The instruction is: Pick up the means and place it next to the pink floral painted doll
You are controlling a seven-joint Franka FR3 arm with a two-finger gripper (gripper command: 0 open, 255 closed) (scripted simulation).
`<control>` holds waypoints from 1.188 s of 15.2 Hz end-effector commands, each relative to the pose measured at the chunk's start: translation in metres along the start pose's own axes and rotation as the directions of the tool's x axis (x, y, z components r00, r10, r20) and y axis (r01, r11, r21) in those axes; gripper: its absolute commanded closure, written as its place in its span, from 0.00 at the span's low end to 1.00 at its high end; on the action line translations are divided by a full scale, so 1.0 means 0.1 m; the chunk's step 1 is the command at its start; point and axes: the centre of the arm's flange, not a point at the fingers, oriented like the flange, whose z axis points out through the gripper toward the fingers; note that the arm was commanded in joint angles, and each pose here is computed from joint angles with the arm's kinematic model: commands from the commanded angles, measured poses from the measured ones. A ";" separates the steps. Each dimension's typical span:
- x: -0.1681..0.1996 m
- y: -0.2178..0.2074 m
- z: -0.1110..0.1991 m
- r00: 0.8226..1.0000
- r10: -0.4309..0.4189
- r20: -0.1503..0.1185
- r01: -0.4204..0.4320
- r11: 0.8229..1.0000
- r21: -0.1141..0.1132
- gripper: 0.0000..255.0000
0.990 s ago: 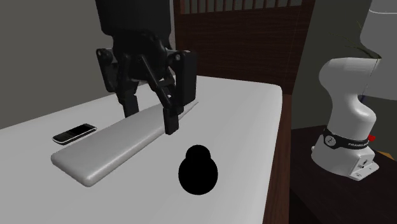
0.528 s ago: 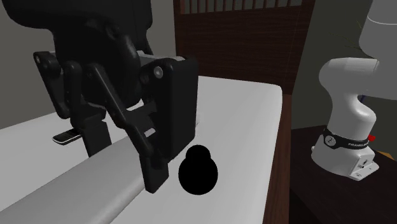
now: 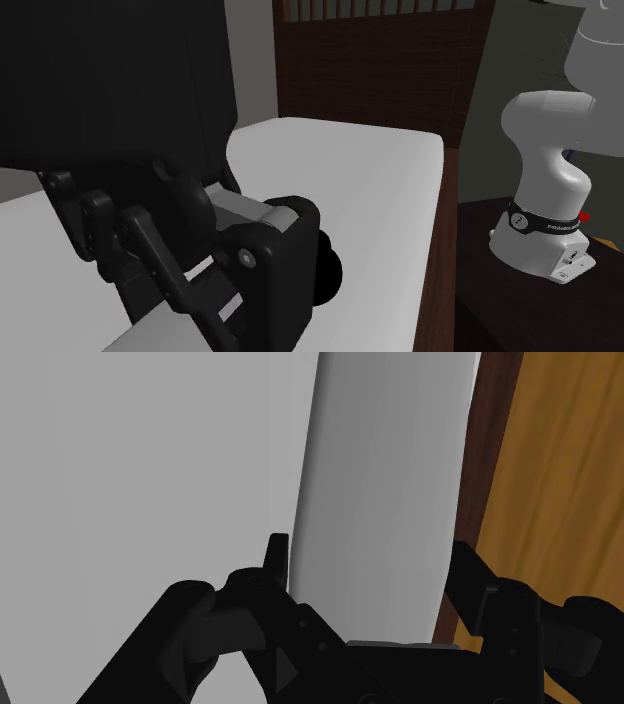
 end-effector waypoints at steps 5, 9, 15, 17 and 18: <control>-0.01 0.01 0.32 1.000 0.000 -0.001 0.000 1.000 -0.001 1.00; -0.01 0.02 0.53 1.000 0.000 -0.001 0.000 1.000 -0.001 1.00; -0.01 0.02 0.85 1.000 0.000 -0.001 0.000 1.000 -0.001 1.00; -0.01 0.02 0.95 1.000 0.000 -0.001 0.000 1.000 -0.001 1.00; -0.01 0.02 1.00 1.000 0.000 -0.001 0.000 1.000 -0.001 1.00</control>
